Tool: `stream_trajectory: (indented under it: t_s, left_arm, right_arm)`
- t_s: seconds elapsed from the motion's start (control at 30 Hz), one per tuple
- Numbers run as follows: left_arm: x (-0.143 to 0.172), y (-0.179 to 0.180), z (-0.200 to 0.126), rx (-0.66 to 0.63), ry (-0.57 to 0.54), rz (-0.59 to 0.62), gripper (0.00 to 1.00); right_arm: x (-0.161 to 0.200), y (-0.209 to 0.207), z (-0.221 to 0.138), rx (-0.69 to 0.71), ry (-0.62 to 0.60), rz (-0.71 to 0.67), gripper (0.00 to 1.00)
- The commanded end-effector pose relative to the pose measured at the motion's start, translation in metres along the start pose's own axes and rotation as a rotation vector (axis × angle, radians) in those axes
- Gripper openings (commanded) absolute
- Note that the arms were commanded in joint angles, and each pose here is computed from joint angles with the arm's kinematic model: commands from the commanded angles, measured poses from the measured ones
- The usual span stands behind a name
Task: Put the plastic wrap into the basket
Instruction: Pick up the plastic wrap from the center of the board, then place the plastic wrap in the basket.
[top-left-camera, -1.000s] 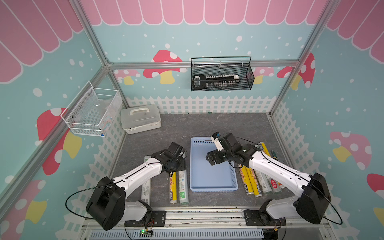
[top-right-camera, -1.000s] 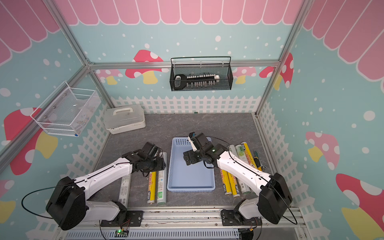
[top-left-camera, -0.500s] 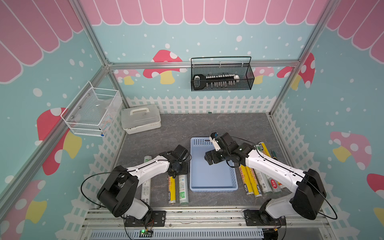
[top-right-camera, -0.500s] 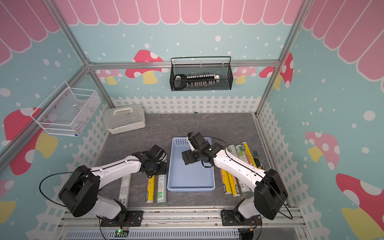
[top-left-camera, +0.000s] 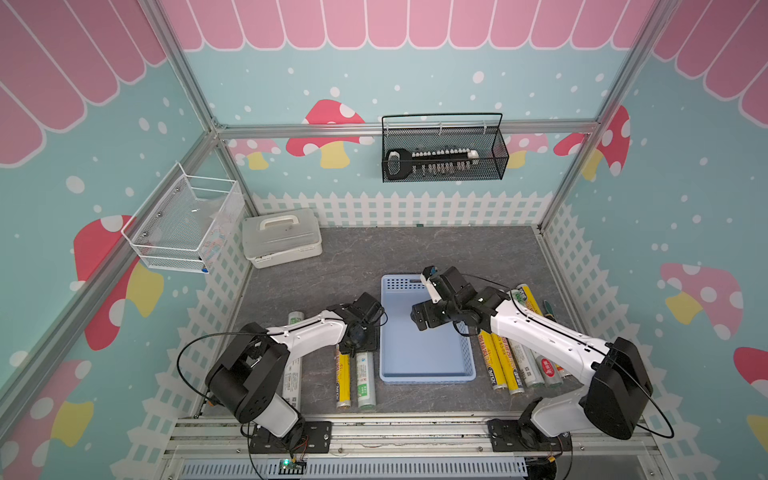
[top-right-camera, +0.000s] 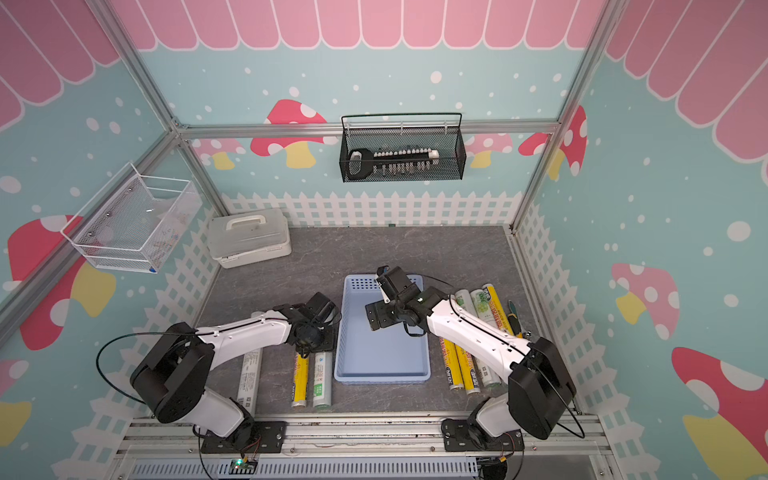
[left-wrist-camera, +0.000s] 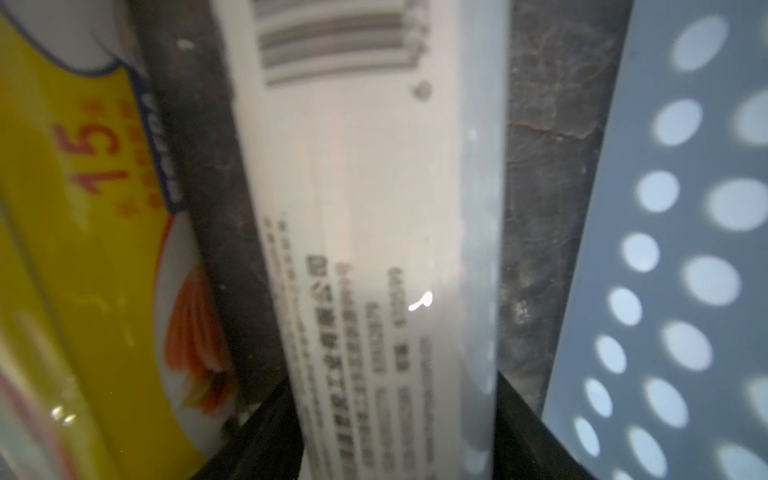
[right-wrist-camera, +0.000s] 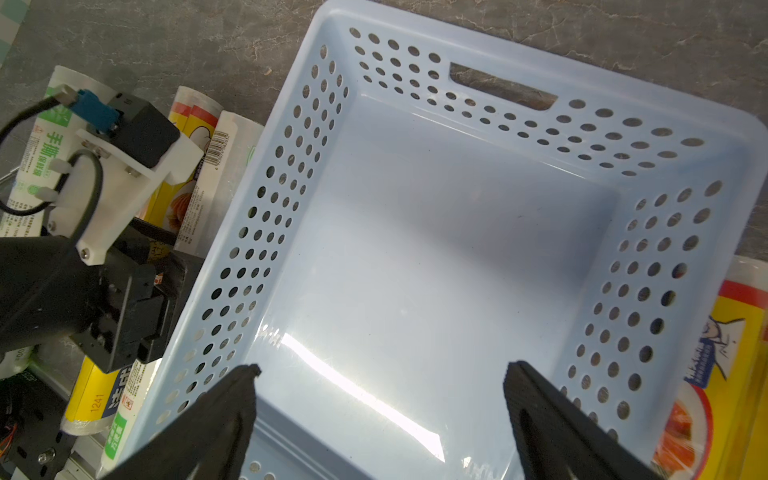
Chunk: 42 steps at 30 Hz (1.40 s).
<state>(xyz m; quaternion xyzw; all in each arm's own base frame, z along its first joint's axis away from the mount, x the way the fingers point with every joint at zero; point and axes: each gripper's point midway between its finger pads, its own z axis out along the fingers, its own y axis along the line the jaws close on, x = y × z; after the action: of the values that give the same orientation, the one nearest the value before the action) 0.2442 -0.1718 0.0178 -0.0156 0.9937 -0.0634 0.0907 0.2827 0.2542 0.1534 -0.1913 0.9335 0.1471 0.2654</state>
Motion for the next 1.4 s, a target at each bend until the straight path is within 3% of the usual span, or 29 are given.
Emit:
stream_trajectory:
  t_s: [0.0, 0.2, 0.37, 0.63, 0.83, 0.97, 1.17, 1.37]
  left_arm:
    - [0.010, 0.007, 0.020, -0.033, 0.045, 0.003, 0.65]
    - [0.012, 0.008, 0.029, -0.041, 0.061, 0.002, 0.57]
    - [0.005, 0.003, 0.017, -0.016, 0.016, -0.006, 0.46]
    - [-0.029, -0.002, -0.046, 0.054, -0.185, -0.055, 0.28]
    - [-0.053, -0.017, -0.102, 0.184, -0.318, -0.073, 0.20]
    - [-0.066, -0.046, -0.138, 0.321, -0.366, -0.061, 0.17]
    - [-0.089, -0.105, -0.190, 0.528, -0.427, -0.011, 0.17]
    - [-0.103, -0.169, -0.193, 0.685, -0.384, 0.020, 0.15]
  right_arm:
    - [0.004, -0.004, 0.000, 0.027, 0.001, 0.007, 0.95]
    - [0.004, -0.005, -0.001, 0.035, 0.003, 0.008, 0.95]
    - [0.004, -0.009, -0.004, 0.051, -0.005, 0.014, 0.95]
    - [-0.002, -0.013, -0.014, 0.070, -0.048, 0.034, 0.95]
    - [-0.009, -0.025, -0.028, 0.131, -0.114, 0.065, 0.97]
    - [-0.015, -0.036, -0.043, 0.162, -0.169, 0.087, 0.99]
    - [-0.023, -0.048, -0.059, 0.084, -0.194, 0.151, 0.99]
    - [-0.012, -0.075, -0.058, 0.016, -0.168, 0.268, 0.99]
